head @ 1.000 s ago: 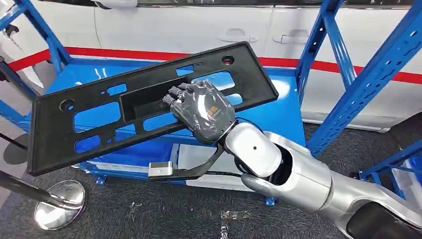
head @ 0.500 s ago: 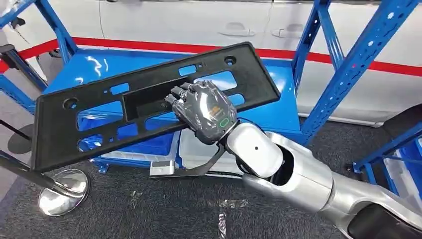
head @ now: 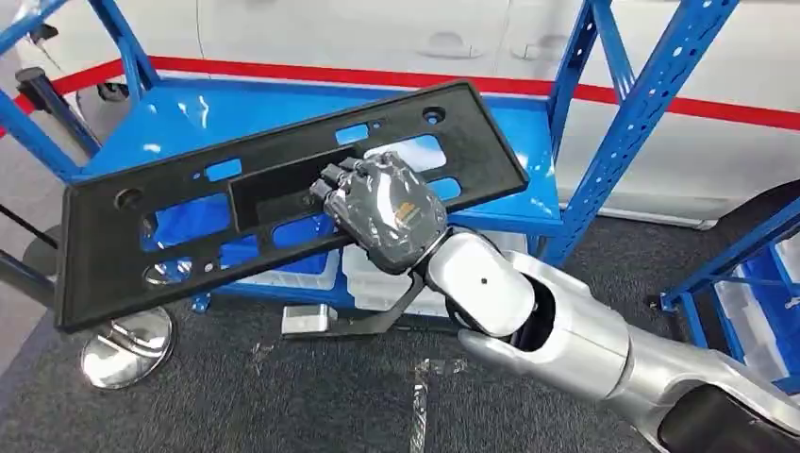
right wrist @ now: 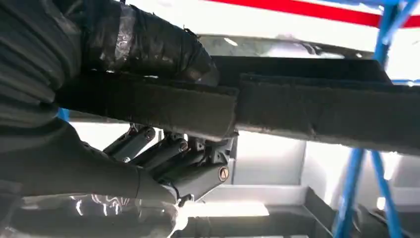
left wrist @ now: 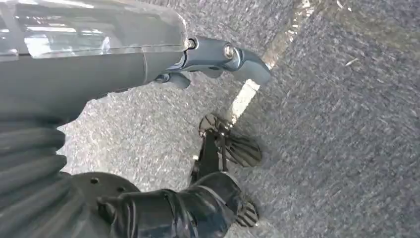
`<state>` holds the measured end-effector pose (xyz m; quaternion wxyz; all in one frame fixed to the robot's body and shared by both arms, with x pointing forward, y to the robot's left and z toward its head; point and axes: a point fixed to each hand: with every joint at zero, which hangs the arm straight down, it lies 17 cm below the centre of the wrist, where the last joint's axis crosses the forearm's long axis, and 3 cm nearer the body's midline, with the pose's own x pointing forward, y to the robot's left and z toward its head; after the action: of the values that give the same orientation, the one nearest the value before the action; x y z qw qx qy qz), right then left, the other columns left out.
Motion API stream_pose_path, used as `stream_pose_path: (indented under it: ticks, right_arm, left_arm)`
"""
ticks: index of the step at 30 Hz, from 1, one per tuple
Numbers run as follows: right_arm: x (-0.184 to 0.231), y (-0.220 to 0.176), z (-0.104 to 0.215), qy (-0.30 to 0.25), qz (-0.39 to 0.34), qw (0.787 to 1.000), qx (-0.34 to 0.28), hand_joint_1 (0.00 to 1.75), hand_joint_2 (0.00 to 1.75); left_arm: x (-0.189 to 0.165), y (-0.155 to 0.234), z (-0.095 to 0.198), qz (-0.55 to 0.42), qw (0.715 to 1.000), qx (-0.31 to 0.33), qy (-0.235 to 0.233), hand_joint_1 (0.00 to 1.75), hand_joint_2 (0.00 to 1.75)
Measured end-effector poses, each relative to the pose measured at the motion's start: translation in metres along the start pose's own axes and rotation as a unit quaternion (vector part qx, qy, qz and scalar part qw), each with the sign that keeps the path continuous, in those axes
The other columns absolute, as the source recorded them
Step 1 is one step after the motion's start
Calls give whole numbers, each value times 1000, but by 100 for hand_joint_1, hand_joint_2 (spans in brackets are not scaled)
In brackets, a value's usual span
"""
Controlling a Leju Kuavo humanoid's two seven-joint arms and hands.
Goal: Take the parts from the cabinet and place them on the table.
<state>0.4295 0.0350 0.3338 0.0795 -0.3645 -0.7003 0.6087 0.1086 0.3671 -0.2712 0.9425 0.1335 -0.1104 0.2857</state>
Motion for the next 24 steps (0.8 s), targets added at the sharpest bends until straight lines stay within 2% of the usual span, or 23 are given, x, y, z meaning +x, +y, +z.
stream_pose_path:
  ticks: [24]
  right_arm:
    - [-1,10,3,5,-5,1000,10,175,175]
  left_arm:
    - [-1,8,-2,-8,1000,7,3,0,175]
